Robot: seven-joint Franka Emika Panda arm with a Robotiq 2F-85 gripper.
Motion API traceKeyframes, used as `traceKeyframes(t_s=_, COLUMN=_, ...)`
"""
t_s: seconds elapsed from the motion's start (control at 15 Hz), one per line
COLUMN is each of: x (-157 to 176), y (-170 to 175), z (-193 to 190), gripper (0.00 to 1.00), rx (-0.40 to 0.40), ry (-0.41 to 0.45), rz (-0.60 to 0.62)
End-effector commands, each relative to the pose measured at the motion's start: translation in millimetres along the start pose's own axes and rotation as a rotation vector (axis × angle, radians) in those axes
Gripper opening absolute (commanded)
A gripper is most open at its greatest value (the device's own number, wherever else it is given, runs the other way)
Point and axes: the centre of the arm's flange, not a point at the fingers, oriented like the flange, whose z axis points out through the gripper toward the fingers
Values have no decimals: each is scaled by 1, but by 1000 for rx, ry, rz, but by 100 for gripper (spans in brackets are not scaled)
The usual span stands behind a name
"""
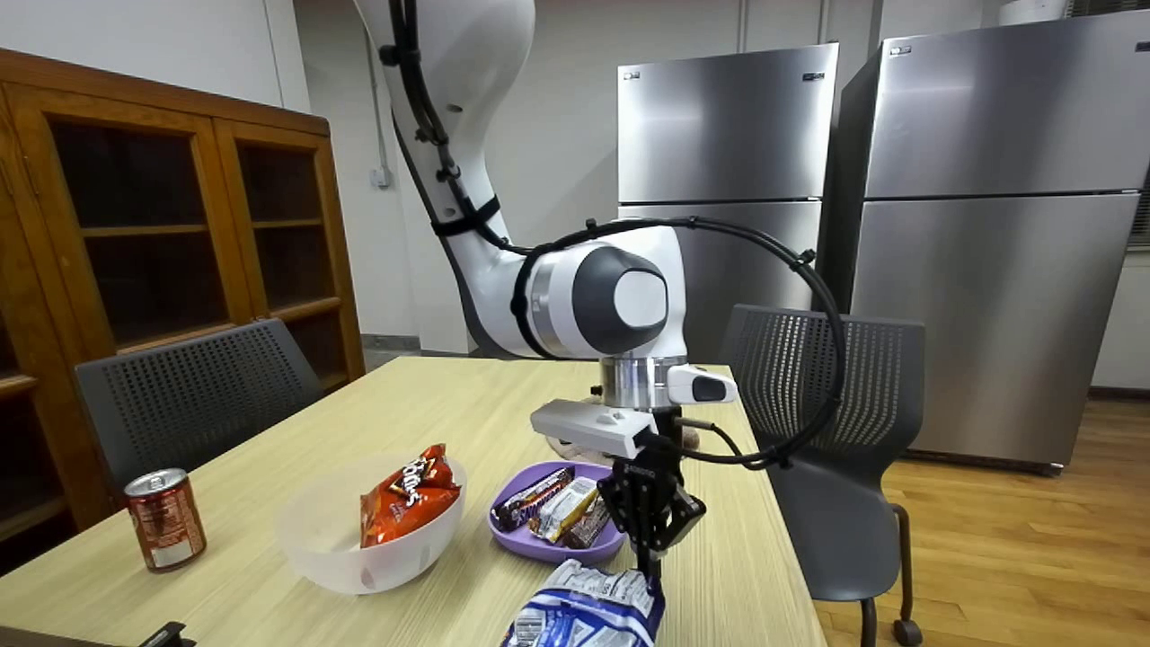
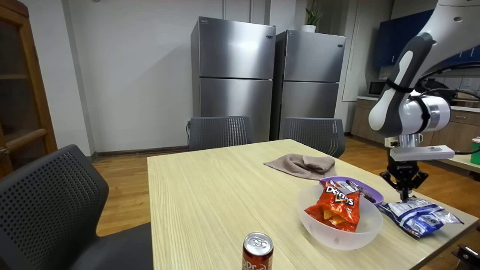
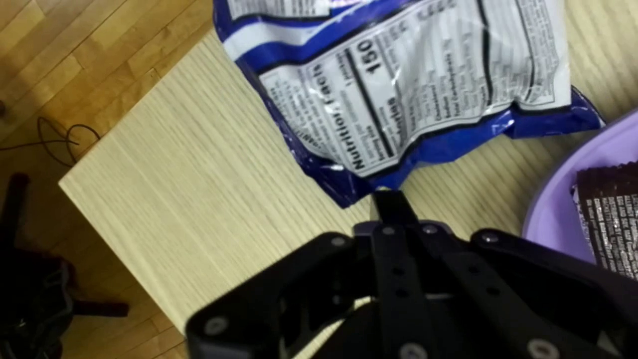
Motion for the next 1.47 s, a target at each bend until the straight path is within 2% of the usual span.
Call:
traceKeyframes(t_s=0.0, x=6, y=1, z=-3, gripper=0, rx=-8, ry=-22, rz=13)
traceKeyframes(t_s=0.33, x=6, y=1, z=-6, gripper=0, rx=-10, ry=-14, rz=10)
traceKeyframes(t_s=0.4, x=6, y=1, z=-9, gripper=26, rx=-11, ry=-7, rz=5)
traceKeyframes(t_s=0.47, x=6, y=2, z=-13, gripper=27, rx=-13, ry=1, rz=5)
traceKeyframes(t_s=0.6, x=6, y=5, z=-24, gripper=40, rx=-15, ry=30, rz=10)
traceKeyframes(t_s=1.07, x=6, y=19, z=-54, gripper=94, rx=2, ry=98, rz=25)
traceKeyframes(t_s=1.2, x=8, y=20, z=-58, gripper=100, rx=5, ry=128, rz=9)
traceKeyframes(t_s=1.27, x=17, y=18, z=-46, gripper=91, rx=8, ry=96, rz=24)
traceKeyframes(t_s=1.4, x=18, y=18, z=-50, gripper=100, rx=8, ry=108, rz=20)
